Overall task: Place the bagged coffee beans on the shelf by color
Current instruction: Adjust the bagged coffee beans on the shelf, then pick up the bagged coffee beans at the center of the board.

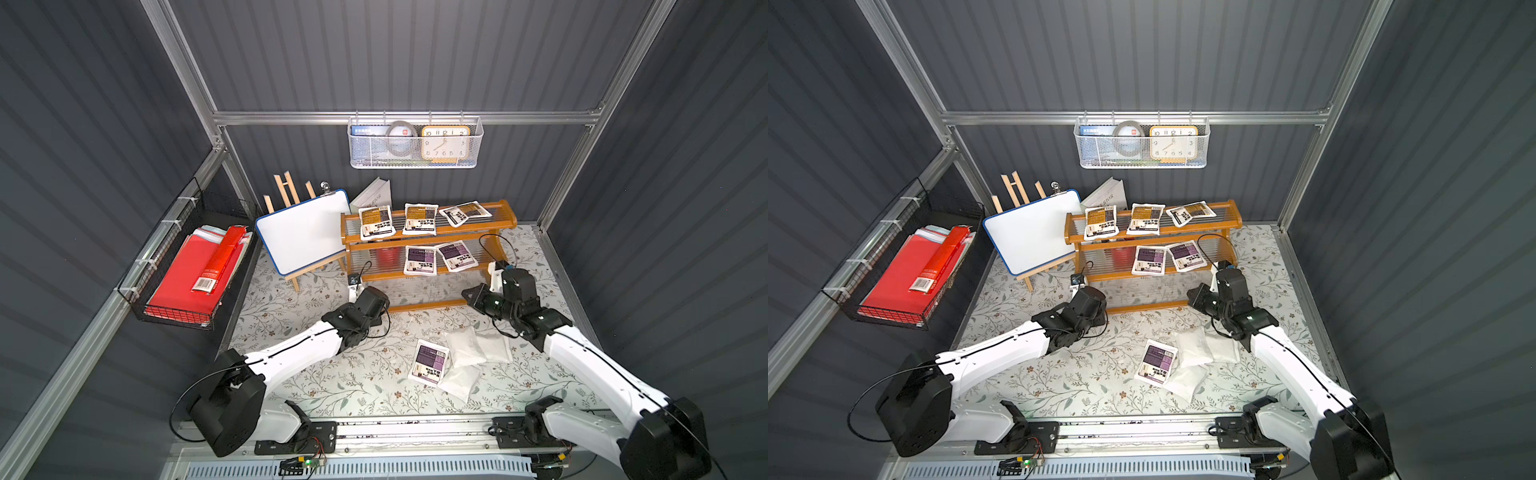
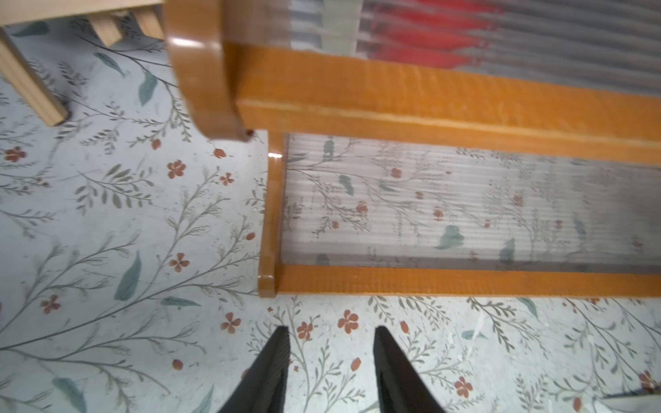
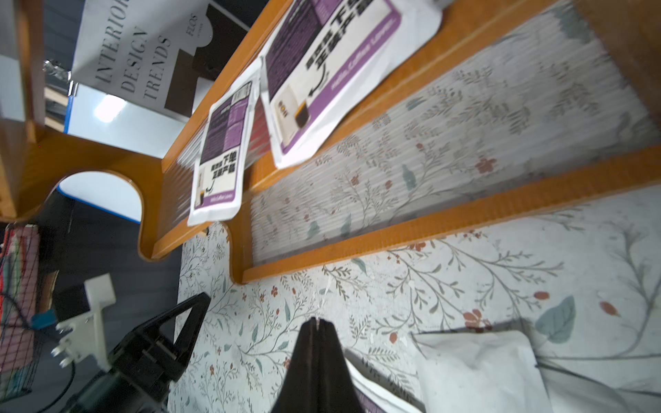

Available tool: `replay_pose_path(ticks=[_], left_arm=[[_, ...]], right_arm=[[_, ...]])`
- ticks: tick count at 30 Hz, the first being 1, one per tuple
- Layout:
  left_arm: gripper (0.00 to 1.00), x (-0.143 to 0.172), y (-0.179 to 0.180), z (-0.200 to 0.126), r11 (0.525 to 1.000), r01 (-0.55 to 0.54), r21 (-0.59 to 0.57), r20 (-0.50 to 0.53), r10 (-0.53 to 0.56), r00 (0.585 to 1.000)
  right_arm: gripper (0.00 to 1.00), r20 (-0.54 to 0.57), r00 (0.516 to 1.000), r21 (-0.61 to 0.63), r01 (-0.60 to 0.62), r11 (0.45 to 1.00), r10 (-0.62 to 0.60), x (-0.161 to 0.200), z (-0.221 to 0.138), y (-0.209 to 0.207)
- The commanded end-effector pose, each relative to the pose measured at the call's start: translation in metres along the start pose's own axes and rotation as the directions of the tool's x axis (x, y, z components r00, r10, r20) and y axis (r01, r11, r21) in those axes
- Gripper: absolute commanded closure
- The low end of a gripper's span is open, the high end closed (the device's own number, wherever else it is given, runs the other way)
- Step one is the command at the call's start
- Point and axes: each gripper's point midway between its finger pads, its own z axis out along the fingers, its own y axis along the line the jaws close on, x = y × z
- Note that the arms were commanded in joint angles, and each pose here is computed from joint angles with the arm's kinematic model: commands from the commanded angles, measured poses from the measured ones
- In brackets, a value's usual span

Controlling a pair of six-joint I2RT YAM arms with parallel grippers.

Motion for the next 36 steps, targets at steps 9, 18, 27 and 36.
replay_pose_path(ticks=[9,18,27,36], left_arm=[[0.47,0.102,-0.056,-0.006,0.860,-0.176,0.479,-0.289,0.344,0.894],[0.37,0.148,-0.079,-0.019,0.755,-0.079,0.652,-0.408,0.436,0.802],[0.37,0.170,-0.081,-0.021,0.728,-0.020,0.686,-0.472,0.466,0.748],[0.43,0.183,-0.082,-0.016,0.720,0.007,0.694,-0.502,0.478,0.721]], right_arm=[[1.00,-0.370,0.929,0.054,0.016,0.998,0.006,0.165,0.007,-0.022],[1.00,-0.447,0.894,0.099,0.074,0.992,-0.022,0.200,0.019,-0.045],[1.00,-0.469,0.883,0.119,0.061,0.991,0.002,0.221,0.026,-0.073],[1.00,-0.503,0.864,0.139,0.100,0.985,-0.017,0.232,0.042,-0.083]])
